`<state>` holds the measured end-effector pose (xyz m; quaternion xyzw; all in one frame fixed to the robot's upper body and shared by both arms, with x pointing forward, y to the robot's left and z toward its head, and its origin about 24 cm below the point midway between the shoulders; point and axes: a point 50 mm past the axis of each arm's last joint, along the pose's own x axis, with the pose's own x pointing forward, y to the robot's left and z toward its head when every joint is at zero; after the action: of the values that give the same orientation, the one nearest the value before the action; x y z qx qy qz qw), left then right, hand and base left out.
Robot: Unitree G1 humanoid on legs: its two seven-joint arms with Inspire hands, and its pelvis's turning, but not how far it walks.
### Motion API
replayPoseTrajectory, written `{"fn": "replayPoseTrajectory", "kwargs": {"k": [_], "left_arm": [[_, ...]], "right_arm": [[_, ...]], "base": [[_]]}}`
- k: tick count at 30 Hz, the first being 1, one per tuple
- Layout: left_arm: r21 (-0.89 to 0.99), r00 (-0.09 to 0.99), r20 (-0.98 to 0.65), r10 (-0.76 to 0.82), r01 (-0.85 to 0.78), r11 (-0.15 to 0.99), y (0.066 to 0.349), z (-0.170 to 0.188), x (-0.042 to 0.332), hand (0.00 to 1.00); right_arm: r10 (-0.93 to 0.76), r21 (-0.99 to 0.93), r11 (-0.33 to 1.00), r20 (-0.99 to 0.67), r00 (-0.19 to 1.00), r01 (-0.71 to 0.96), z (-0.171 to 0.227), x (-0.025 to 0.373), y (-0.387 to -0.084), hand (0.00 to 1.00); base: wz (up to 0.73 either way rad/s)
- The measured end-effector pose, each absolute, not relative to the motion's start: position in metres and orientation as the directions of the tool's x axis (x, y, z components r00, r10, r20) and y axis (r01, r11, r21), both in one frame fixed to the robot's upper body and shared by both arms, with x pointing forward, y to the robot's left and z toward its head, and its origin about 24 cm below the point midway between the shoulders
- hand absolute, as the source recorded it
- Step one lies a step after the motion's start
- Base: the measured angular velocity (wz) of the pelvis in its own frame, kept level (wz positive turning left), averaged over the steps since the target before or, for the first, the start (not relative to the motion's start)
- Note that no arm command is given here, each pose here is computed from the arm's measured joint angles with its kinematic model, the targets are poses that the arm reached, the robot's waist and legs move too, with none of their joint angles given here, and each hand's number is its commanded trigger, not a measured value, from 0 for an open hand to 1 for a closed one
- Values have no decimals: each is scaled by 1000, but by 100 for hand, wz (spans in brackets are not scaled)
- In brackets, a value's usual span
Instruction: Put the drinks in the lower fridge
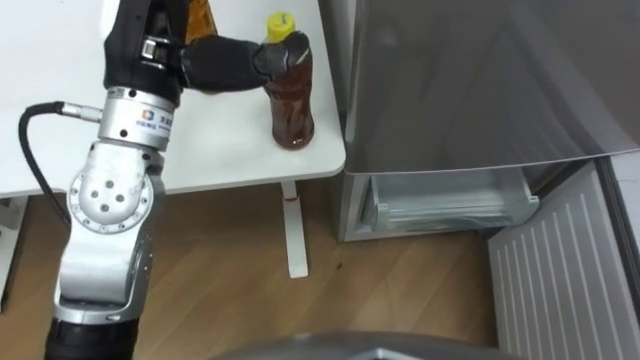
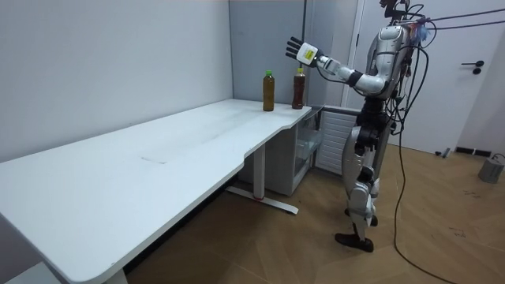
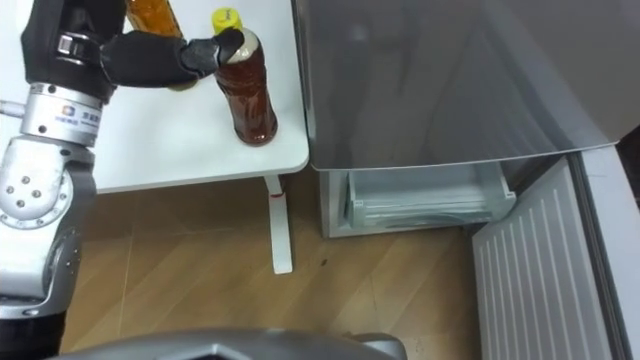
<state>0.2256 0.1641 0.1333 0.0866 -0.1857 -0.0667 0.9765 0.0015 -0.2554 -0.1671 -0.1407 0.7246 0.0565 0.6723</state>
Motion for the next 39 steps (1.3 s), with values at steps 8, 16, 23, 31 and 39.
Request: {"fn": "replayPoseTrajectory", "kwargs": {"k": [8, 16, 23, 31, 39], "left_arm": [[182, 926, 336, -171, 114, 977, 161, 129, 226, 0], [178, 932, 315, -181, 129, 976, 159, 124, 224, 0], [172, 955, 243, -170, 130, 976, 161, 109, 224, 0], [172, 958, 233, -169, 131, 976, 162, 108, 224, 0], [169, 969, 189, -159, 128, 977, 164, 98, 226, 0]], "right_arm": [[-132, -115, 952, -990, -43, -283, -167, 6, -256, 0], [-134, -115, 950, -990, -49, -291, -167, 5, -255, 0], [-141, -123, 948, -989, -38, -293, -167, 7, -256, 0], [-150, -137, 943, -989, -19, -304, -167, 12, -256, 0], [-151, -137, 943, -988, -21, -303, -167, 12, -256, 0]], "base": [[0], [0], [0], [-2], [0]]}}
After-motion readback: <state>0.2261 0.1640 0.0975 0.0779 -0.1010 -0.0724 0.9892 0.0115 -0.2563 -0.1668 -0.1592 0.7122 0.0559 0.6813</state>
